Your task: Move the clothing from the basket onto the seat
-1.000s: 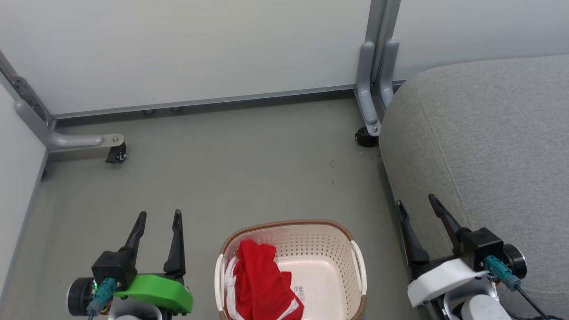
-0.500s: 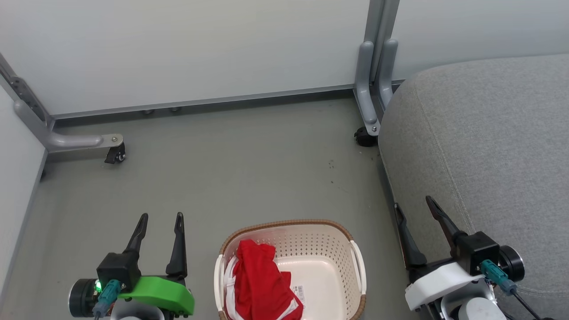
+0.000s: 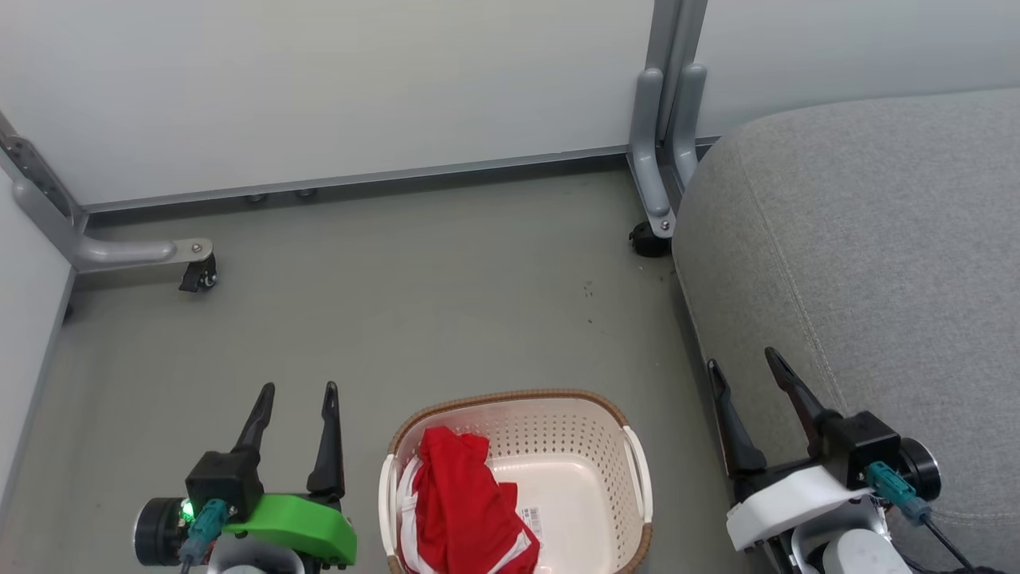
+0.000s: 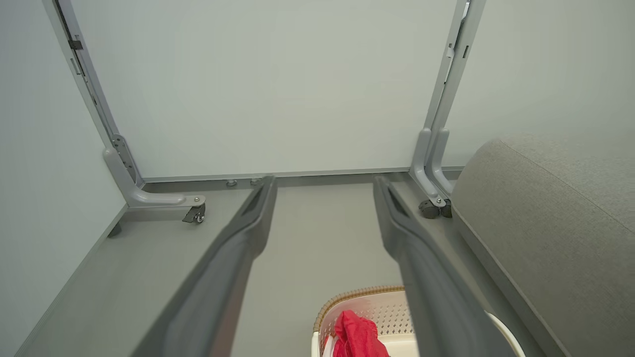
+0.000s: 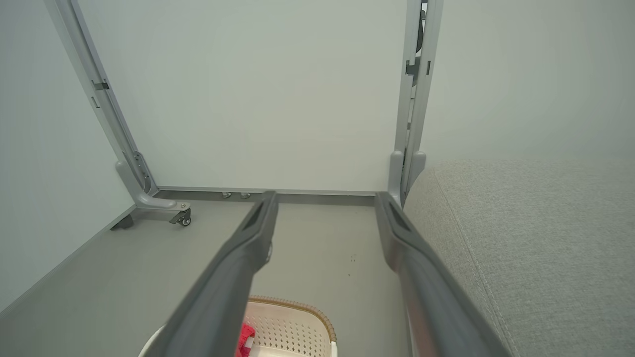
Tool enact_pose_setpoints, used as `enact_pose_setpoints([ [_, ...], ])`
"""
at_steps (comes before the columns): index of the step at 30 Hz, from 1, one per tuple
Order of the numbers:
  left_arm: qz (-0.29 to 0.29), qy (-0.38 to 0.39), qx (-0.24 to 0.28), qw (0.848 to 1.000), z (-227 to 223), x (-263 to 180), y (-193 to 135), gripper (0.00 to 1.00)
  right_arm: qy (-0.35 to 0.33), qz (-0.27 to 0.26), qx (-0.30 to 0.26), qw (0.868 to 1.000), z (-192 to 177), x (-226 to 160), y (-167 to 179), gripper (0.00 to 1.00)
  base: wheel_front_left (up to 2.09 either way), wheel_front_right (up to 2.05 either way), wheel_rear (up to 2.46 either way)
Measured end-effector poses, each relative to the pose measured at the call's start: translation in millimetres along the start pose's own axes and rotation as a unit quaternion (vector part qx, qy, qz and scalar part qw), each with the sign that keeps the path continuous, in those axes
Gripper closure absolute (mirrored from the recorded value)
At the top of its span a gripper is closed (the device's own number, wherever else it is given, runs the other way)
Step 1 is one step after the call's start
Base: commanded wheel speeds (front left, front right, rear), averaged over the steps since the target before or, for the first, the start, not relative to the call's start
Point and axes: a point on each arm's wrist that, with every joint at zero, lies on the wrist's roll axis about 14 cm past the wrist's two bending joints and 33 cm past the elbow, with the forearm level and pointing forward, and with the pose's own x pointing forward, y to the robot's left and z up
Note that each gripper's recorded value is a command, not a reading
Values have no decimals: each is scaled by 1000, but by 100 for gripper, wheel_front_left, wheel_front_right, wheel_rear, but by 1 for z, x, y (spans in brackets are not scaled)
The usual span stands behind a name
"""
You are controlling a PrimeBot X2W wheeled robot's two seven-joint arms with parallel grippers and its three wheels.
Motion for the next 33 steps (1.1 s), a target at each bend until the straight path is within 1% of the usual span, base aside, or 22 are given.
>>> enact_pose_setpoints([
  [5,-33,25,3,999,-15,15,-20,0,-10,7,4,1000,6,13,3,0,0,0,0],
  [9,-66,63,9,996,-40,28,-40,0,-12,6,5,1000,6,23,1,0,0,0,0],
  [16,-119,150,26,981,-97,44,-68,0,-16,6,-1,1000,3,48,-5,0,0,0,0],
  [22,-146,236,51,959,-151,55,-74,0,-16,7,-5,1000,-5,73,-11,0,0,0,0],
  [26,-160,292,73,940,-187,61,-73,0,-8,7,-2,1000,-19,86,-16,0,0,0,0],
  [28,-164,326,92,926,-208,63,-69,0,-2,6,2,1000,-27,93,-17,0,0,0,0],
  [29,-168,334,96,923,-214,64,-69,0,-1,6,3,1000,-30,95,-18,0,0,0,0],
  [31,-180,358,118,909,-232,66,-65,0,1,6,6,1000,-36,102,-21,0,0,0,0],
  [33,-181,378,128,899,-248,68,-60,0,7,5,10,1000,-45,106,-22,0,0,0,0],
])
